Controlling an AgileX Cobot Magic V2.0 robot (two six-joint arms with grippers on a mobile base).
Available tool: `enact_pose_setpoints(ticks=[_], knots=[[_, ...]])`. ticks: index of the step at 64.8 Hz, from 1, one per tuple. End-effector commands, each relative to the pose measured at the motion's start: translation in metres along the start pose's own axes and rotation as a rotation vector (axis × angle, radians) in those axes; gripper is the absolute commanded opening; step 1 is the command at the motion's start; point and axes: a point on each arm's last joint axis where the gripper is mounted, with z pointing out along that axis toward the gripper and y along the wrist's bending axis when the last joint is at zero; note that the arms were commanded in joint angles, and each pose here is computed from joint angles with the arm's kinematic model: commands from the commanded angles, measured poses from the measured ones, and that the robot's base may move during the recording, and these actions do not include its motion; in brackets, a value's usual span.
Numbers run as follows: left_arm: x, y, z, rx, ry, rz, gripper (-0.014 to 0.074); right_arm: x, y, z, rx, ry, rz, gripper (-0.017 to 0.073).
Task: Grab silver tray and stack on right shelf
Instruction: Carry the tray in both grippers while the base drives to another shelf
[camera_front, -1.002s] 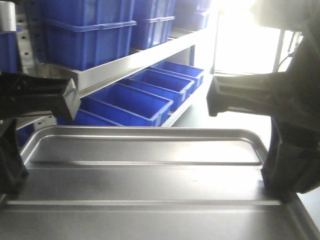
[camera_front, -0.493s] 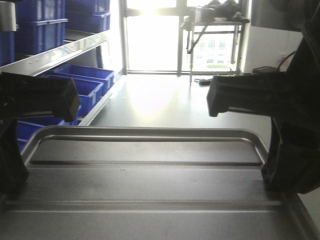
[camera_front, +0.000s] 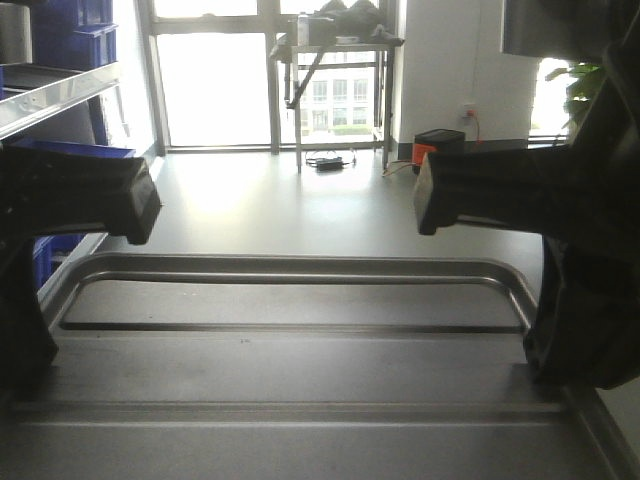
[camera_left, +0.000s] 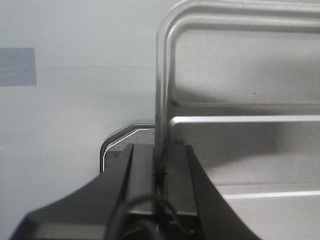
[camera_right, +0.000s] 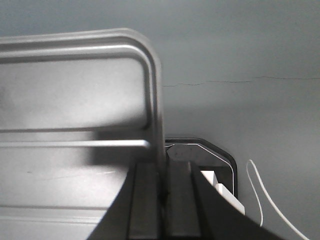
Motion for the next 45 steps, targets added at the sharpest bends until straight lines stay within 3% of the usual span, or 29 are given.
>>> enact_pose_setpoints(ticks=[1,45], knots=[[-0.0028,0.0052,-0.0109,-0.043,-0.024,0.025,-0.0091,-0.0077,-0.0037,-0.0086,0.033,-0.050,-0.029,0.0060],[-0.0028,0.0052,-0.0109,-0.043,-0.024,0.025,-0.0091,-0.0075,-0.0042,-0.0086,0.038,-0.048,-0.028,0.0060]])
